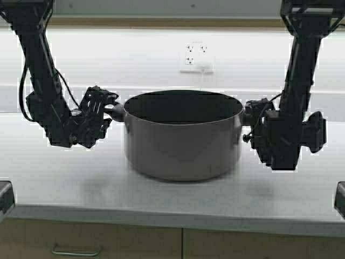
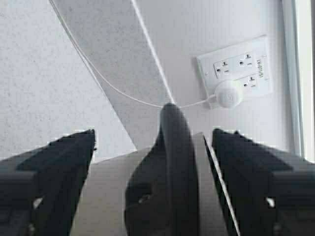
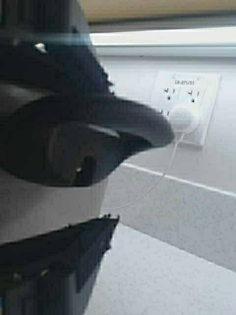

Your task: Open the cabinet, put the pot inside, then close it

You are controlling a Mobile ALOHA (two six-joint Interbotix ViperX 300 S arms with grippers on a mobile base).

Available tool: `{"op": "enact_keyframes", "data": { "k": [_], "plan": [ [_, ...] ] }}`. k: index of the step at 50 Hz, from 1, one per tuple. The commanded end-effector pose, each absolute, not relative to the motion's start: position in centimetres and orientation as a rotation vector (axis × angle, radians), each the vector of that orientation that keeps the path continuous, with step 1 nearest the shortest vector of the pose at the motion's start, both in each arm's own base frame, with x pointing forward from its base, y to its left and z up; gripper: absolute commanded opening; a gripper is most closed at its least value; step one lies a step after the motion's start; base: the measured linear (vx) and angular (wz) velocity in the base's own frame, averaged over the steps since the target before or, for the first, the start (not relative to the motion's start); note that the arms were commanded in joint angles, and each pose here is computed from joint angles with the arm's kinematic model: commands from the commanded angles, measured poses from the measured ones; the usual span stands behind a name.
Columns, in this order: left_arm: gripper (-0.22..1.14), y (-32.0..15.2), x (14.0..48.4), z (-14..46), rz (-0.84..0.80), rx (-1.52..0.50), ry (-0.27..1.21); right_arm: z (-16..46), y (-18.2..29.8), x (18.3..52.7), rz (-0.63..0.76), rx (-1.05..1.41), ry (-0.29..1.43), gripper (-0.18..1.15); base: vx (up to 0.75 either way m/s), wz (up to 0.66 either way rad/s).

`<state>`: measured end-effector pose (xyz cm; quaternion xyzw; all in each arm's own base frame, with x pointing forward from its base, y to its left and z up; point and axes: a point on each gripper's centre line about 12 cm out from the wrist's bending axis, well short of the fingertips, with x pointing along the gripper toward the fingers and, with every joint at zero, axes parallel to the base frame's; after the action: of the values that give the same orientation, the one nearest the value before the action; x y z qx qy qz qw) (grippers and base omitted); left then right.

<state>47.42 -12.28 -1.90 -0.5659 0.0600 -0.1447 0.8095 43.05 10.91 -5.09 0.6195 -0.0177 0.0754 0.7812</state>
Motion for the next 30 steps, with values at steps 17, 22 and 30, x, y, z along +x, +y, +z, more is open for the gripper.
{"op": "enact_keyframes", "data": {
  "k": [17,22,30],
  "plan": [
    [0.85,-12.82,47.82,-0.86,-0.355,-1.204,0.12,-3.81,10.8,44.4,0.174,1.354,-0.065,0.64,0.0,0.0],
    [0.37,-13.2,47.72,-0.86,-0.384,-1.192,0.14,-3.77,10.98,44.36,0.185,1.347,-0.052,0.07,0.0,0.0],
    [-0.11,-12.96,47.31,-0.84,-0.366,-1.196,0.145,-3.3,11.0,44.33,0.191,1.357,-0.053,0.06,0.0,0.0]
  ]
}}
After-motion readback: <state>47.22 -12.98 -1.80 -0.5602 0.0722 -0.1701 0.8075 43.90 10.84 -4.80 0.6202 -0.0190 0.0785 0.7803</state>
